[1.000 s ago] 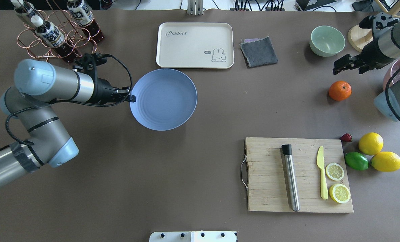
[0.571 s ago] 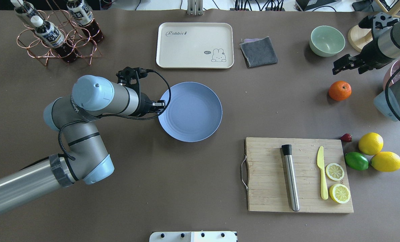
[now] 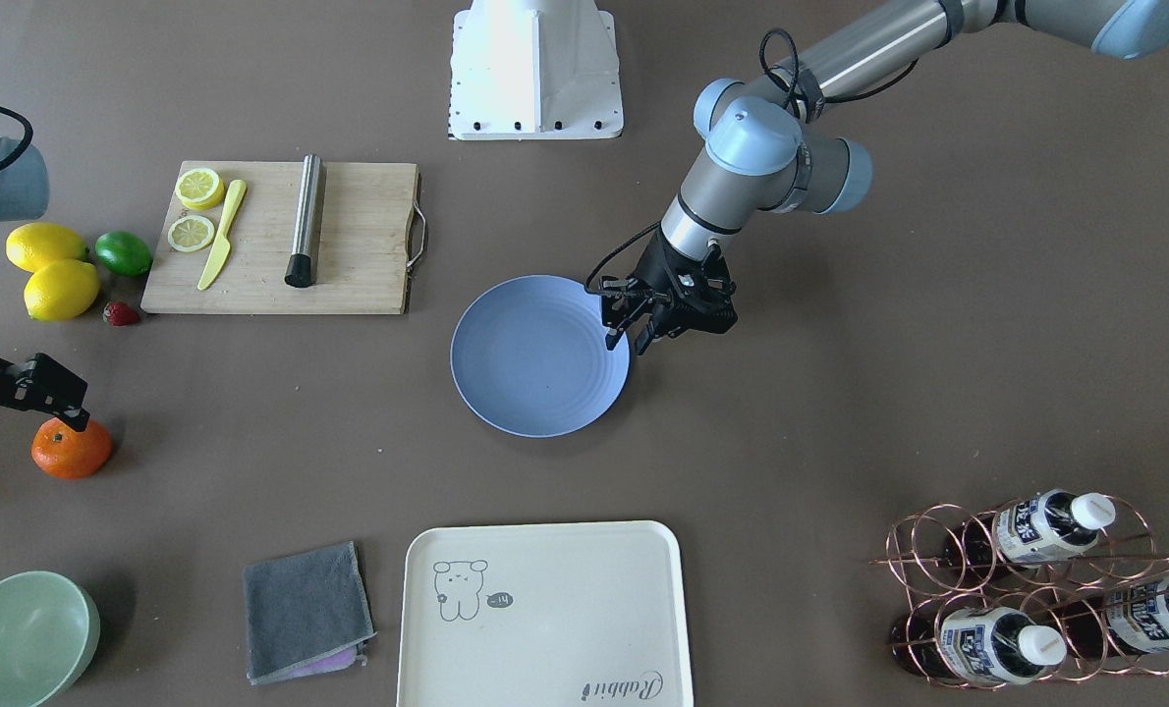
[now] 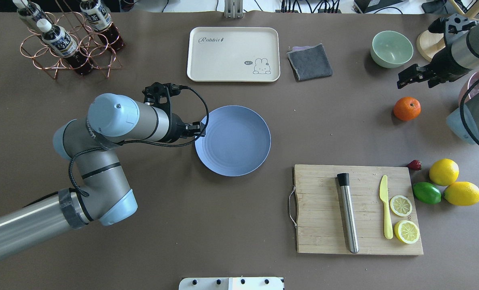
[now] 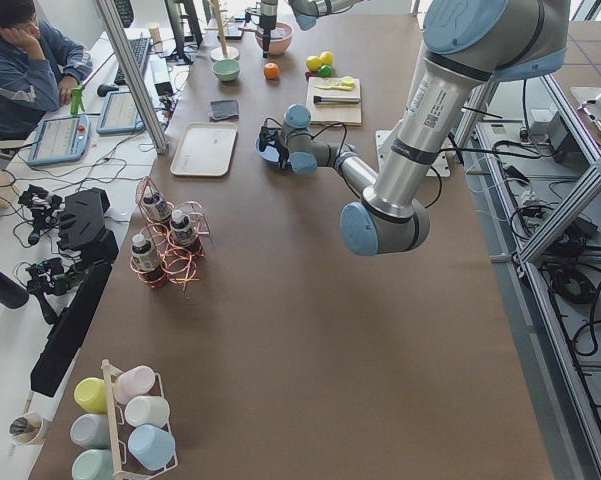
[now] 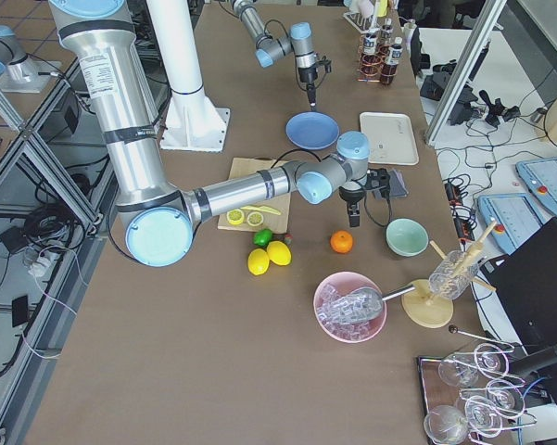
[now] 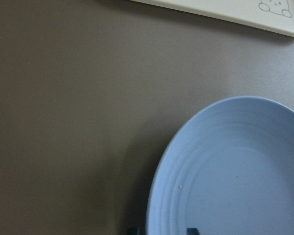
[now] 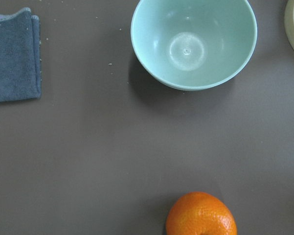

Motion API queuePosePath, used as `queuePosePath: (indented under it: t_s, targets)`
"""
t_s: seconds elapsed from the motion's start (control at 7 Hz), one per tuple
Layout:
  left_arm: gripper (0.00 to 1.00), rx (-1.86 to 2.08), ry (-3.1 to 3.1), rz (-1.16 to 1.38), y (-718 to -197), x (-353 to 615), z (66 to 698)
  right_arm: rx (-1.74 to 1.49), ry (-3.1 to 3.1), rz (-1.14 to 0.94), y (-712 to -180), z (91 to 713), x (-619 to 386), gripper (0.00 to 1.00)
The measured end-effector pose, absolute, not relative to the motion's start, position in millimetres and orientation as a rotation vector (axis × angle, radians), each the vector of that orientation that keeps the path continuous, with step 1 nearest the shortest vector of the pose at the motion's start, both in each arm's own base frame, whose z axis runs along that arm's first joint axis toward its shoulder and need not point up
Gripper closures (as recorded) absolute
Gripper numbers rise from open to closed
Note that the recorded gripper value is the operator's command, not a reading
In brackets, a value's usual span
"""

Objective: Pick orange to plate
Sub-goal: 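Push the blue plate toward the table center with the left gripper, then withdraw the left gripper away from the blue plate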

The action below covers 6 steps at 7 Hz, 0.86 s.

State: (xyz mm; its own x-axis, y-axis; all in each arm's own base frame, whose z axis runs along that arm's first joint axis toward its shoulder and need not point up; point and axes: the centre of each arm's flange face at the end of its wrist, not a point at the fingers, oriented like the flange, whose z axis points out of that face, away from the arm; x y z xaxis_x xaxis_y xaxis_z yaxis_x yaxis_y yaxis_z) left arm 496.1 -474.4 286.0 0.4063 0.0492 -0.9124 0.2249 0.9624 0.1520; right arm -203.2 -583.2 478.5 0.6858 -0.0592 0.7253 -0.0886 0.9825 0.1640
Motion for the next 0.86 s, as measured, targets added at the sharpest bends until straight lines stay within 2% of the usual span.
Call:
queuePosePath:
  t_s: [0.29, 0.86]
  targets:
    - [0.02, 0.245, 1.123, -0.038, -506.1, 366.7, 352.7, 0.187, -0.813, 0.012, -583.5, 482.0, -203.2, 0.01]
    - [0.02, 0.274, 0.983, 0.167, -531.2, 107.8, 523.3, 0.181, -0.813, 0.023, -584.0, 488.3, -192.9, 0.01]
